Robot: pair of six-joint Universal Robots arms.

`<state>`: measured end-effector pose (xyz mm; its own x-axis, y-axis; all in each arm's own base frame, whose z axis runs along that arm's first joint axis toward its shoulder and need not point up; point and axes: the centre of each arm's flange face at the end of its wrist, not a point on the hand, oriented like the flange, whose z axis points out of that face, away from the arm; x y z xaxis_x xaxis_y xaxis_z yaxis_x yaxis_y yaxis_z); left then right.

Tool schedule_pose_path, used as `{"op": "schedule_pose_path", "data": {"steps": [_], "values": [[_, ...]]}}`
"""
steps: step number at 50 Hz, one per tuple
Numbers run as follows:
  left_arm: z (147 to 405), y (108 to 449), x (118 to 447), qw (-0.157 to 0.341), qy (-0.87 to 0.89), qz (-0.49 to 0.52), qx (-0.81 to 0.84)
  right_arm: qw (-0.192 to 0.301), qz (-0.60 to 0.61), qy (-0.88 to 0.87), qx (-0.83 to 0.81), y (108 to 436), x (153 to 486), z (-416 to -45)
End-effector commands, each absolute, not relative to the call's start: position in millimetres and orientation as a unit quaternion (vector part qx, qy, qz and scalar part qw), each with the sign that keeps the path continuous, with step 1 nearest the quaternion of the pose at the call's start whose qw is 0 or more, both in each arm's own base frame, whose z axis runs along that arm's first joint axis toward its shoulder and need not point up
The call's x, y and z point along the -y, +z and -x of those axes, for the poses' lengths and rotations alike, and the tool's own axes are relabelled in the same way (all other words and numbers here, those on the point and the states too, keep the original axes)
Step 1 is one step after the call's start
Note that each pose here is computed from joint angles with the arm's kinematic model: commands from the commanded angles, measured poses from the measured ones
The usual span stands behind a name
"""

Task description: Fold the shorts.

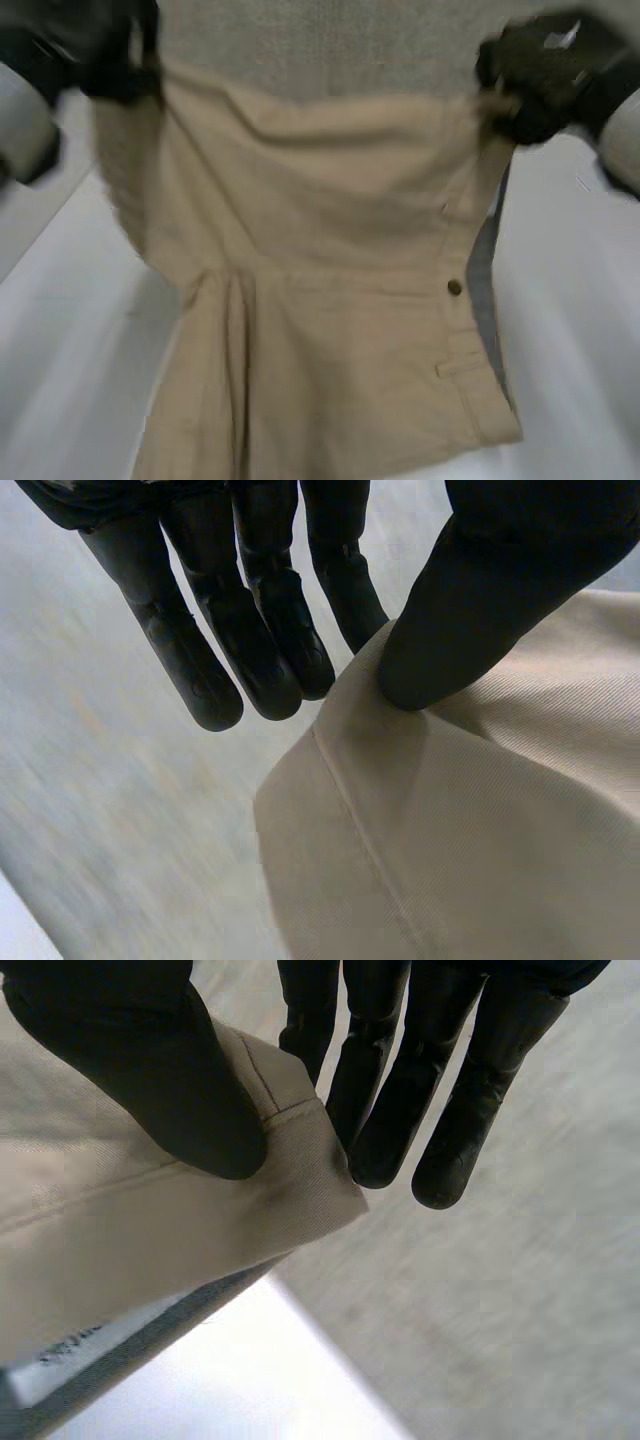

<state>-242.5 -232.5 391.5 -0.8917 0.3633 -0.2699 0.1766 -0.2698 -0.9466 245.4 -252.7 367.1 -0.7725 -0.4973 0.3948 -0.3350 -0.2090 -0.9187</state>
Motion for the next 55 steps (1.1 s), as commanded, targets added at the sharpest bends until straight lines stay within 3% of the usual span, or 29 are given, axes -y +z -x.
{"op": "schedule_pose_path", "data": {"steps": [1,5,12,18,23,28,30,38,47,55], "values": [[272,286,304,0.053,0.678,0.258,0.686,0.057,0.388,-0.620,-0.679,279,288,-272],[286,266,339,0.045,0.705,0.258,0.659,0.033,0.373,-0.658,-0.654,265,319,-284],[314,267,392,0.029,0.806,0.241,0.541,-0.027,0.291,-0.785,-0.546,270,370,-302],[327,247,414,0.027,0.832,0.234,0.503,-0.052,0.301,-0.795,-0.524,244,388,-311],[328,233,422,-0.003,0.835,0.249,0.491,-0.074,0.328,-0.778,-0.531,224,388,-314],[327,212,407,-0.010,0.816,0.269,0.512,-0.072,0.334,-0.765,-0.546,227,371,-307],[326,219,395,-0.008,0.813,0.270,0.515,-0.071,0.334,-0.762,-0.550,232,364,-304],[309,227,324,0.012,0.772,0.297,0.561,-0.045,0.372,-0.708,-0.599,234,314,-284],[280,194,239,0.034,0.660,0.351,0.664,0.041,0.424,-0.577,-0.697,197,263,-264],[268,167,215,0.045,0.592,0.356,0.722,0.064,0.428,-0.543,-0.720,171,248,-254]]}}
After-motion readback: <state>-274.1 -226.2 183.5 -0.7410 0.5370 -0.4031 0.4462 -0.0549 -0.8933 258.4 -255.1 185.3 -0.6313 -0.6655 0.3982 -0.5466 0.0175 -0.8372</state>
